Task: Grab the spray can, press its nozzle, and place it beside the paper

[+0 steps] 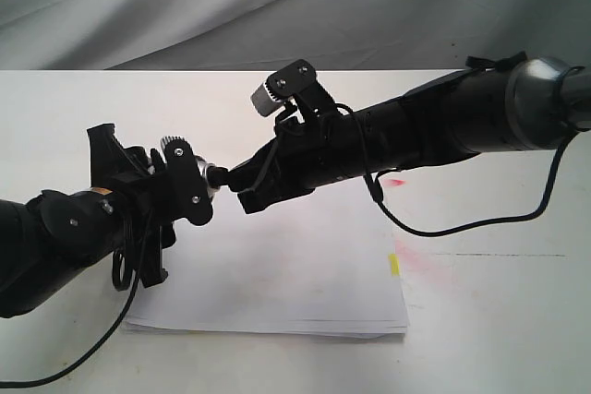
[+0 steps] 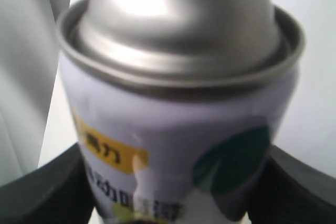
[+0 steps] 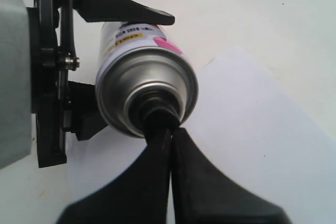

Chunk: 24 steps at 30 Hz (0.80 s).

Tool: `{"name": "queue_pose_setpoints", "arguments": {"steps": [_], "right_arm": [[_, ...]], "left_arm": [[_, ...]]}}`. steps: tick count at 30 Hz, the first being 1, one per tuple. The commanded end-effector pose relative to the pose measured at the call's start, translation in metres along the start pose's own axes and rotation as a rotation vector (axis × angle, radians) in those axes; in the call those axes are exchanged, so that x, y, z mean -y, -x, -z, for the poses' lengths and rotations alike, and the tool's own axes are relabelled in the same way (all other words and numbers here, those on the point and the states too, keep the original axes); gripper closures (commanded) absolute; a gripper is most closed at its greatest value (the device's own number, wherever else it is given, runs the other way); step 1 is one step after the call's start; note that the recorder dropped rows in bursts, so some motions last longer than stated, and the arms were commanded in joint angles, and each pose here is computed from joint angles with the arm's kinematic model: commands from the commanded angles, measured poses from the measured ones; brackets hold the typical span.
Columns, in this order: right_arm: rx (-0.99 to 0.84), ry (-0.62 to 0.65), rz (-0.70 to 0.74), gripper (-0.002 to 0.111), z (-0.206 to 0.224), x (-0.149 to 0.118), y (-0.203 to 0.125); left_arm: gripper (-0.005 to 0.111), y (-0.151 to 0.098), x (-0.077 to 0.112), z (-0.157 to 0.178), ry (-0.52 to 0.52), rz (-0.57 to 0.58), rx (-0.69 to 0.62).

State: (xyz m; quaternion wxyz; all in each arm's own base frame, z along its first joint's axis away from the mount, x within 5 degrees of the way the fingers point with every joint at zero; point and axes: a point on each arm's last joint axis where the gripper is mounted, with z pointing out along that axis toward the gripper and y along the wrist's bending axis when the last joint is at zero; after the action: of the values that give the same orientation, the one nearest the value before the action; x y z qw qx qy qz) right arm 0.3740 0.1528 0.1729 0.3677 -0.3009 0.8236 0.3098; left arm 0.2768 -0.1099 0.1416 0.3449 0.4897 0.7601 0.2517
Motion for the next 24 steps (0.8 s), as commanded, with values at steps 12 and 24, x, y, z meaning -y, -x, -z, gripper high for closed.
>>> {"name": "queue_pose_setpoints", "arguments": {"steps": [12, 24], "right_arm": [[-0.001, 0.046, 0.023, 0.108, -0.0102, -0.0135, 0.0010], [-0.009, -0.026, 0.023, 0.108, -0.0103, -0.0070, 0.0003]], "left_arm": [[0.107, 0.0099, -0.0043, 0.0041, 0.017, -0.011, 0.054], [0.107, 0.0099, -0.0043, 0.0041, 0.017, -0.006, 0.054]]}}
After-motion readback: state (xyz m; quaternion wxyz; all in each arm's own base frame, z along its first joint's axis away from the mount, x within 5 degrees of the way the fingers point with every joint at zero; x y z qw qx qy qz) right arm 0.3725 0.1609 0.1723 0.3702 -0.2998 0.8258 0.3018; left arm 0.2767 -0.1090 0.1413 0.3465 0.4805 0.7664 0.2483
